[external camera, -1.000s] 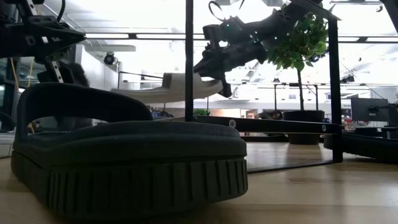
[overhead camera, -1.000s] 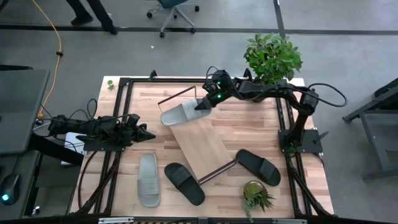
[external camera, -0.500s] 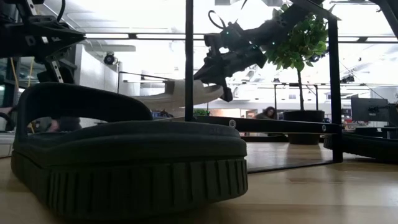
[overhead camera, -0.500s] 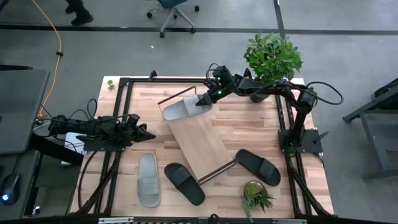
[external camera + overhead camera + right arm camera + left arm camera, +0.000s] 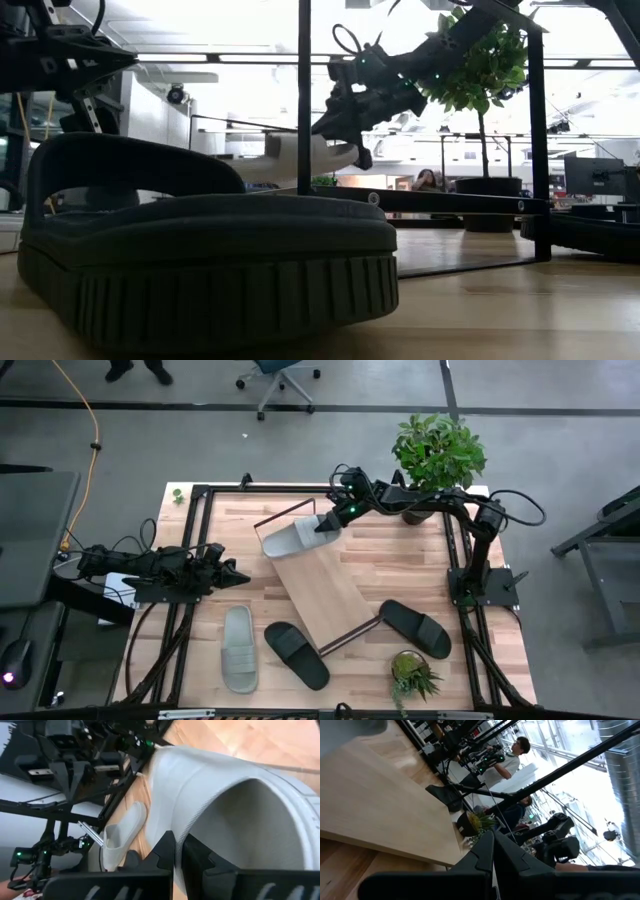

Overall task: Pick and place slides into the shelf
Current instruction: Put the right gray slipper on the shelf

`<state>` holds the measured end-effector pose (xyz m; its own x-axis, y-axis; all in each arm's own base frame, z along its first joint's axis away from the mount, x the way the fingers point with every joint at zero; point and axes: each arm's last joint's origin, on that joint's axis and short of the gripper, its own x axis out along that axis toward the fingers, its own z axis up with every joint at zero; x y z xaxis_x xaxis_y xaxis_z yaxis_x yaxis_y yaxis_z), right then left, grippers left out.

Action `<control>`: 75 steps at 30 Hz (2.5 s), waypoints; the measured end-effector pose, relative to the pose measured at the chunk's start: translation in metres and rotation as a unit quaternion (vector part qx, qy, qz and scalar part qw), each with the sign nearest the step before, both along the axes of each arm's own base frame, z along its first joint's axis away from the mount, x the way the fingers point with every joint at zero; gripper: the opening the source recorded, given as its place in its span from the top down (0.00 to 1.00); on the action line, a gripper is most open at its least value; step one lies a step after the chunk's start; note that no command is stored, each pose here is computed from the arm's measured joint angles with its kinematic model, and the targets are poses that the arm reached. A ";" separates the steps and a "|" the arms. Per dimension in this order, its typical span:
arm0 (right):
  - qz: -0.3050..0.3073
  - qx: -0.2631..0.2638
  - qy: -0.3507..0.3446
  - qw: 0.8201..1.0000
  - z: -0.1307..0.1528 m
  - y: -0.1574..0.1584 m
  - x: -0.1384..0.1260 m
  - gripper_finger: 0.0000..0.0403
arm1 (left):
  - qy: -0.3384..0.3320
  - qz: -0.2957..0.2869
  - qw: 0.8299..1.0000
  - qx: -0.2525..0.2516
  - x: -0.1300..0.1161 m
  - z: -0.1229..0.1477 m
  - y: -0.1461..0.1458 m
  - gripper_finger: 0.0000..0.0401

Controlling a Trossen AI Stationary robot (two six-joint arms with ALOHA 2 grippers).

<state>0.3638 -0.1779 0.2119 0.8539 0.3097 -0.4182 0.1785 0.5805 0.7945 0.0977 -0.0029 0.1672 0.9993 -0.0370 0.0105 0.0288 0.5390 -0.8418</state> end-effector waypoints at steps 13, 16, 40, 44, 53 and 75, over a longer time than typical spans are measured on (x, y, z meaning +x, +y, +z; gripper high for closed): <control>-0.011 -0.001 -0.004 1.000 0.000 -0.006 -0.001 1.00 | 0.000 0.001 1.000 -0.001 0.000 0.000 0.000 1.00; -0.005 0.017 0.005 1.000 -0.008 -0.006 0.001 1.00 | 0.000 0.001 1.000 -0.001 0.000 0.000 0.000 1.00; -0.021 0.006 0.001 1.000 -0.015 -0.007 0.006 0.99 | 0.000 0.001 1.000 -0.009 0.000 0.000 0.000 1.00; -0.029 0.001 0.004 1.000 -0.015 -0.008 0.006 0.94 | 0.000 0.001 1.000 -0.009 0.000 0.000 0.000 1.00; -0.053 -0.013 0.010 0.998 -0.016 -0.009 0.007 0.81 | 0.000 0.001 1.000 -0.009 0.000 0.000 0.000 1.00; -0.113 -0.044 0.059 0.991 -0.022 -0.012 0.004 0.73 | 0.000 0.001 1.000 -0.009 0.000 0.000 0.000 1.00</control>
<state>0.3674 -0.1899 0.1896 0.8408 0.0738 -0.5363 0.4011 0.5803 0.7087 0.0977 -0.0028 0.1671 0.9993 -0.0351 0.0102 0.0271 0.5242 -0.8512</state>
